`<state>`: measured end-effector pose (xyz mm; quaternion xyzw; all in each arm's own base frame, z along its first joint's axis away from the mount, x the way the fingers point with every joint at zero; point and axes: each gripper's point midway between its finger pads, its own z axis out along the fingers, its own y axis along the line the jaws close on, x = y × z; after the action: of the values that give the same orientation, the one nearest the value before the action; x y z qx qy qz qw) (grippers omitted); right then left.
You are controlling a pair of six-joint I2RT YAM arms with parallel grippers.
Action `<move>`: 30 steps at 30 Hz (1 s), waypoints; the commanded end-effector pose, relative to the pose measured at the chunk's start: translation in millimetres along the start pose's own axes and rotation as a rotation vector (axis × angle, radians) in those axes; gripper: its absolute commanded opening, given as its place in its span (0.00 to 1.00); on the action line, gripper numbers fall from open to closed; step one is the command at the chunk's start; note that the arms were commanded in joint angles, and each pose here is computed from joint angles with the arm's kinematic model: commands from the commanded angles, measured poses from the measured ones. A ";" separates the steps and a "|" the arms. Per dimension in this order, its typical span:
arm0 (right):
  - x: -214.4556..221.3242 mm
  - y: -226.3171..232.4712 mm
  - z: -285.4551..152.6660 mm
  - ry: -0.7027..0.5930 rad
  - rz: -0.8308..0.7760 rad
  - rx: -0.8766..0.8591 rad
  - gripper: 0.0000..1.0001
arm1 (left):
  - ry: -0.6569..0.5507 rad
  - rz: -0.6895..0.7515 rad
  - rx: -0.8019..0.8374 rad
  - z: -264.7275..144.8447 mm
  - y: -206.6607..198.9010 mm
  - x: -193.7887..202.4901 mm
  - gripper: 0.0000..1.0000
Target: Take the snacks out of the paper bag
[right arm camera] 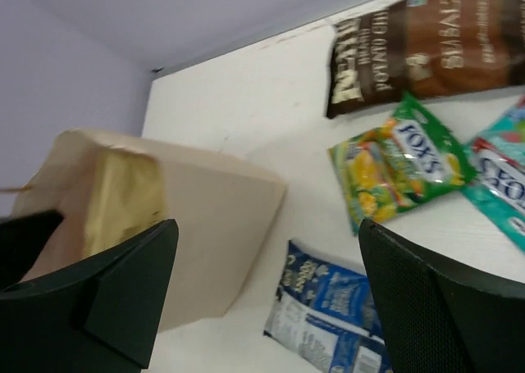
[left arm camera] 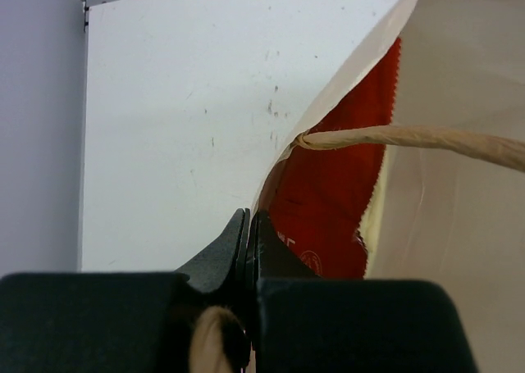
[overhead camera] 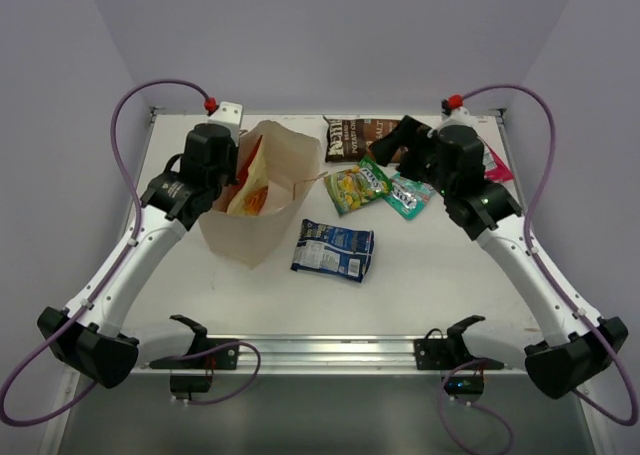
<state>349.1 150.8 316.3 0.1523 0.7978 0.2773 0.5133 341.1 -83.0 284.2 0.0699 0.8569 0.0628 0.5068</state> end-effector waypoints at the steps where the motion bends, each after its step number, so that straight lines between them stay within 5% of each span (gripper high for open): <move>1: -2.9 65.7 -14.2 -0.017 -0.108 -0.100 0.93 | -0.112 -0.035 0.005 -13.2 5.5 -39.6 0.00; 8: 35.0 191.3 -20.3 0.089 -0.226 -0.318 0.91 | -0.140 -0.056 0.034 -19.2 2.4 -49.8 0.00; 13: 81.5 224.3 -5.2 0.217 -0.201 -0.330 0.90 | -0.146 -0.070 0.064 -20.8 -2.7 -51.2 0.00; 20: 145.1 191.1 17.7 0.366 -0.179 -0.149 0.90 | -0.153 -0.098 0.094 -22.2 -8.7 -53.7 0.00; 30: 162.1 140.8 -10.1 0.468 -0.155 0.054 0.90 | -0.151 -0.152 0.110 -26.8 -23.2 -52.7 0.00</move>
<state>281.0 372.6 273.8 0.0015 0.9059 0.2612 0.3332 339.2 -105.8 299.6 0.0657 0.8528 0.0023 0.5181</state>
